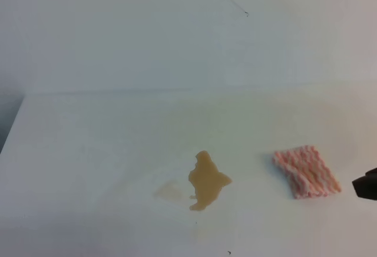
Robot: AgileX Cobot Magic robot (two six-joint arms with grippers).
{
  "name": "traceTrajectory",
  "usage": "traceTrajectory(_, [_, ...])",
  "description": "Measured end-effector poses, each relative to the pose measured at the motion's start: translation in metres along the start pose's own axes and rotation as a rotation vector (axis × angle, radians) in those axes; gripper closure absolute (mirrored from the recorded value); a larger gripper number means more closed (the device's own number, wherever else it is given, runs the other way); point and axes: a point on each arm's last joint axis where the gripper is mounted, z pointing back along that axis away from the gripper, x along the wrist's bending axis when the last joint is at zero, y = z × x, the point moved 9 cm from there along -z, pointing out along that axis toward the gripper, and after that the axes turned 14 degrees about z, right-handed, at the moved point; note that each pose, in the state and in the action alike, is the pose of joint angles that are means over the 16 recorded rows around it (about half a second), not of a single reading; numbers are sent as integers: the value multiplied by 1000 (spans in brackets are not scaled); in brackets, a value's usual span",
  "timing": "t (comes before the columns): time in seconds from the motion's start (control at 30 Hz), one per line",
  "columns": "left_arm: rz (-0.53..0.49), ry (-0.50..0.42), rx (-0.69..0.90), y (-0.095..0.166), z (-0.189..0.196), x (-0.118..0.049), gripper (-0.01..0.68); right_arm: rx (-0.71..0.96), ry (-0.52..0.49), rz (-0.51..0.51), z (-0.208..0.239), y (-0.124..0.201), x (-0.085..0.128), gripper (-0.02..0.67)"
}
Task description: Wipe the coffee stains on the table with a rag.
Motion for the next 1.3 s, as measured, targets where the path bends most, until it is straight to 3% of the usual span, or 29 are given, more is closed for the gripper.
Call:
traceTrajectory(0.17, [0, 0, 0, 0, 0, 0, 672, 64, -57, 28, -25, -2, 3, 387])
traceTrajectory(0.5, [0, 0, 0, 0, 0, 0, 672, 155, -100, 91, -76, -8, 1, 385])
traceTrajectory(1.3, [0, 0, 0, 0, 0, 0, 672, 290, -80, 159, -175, 11, -20, 382])
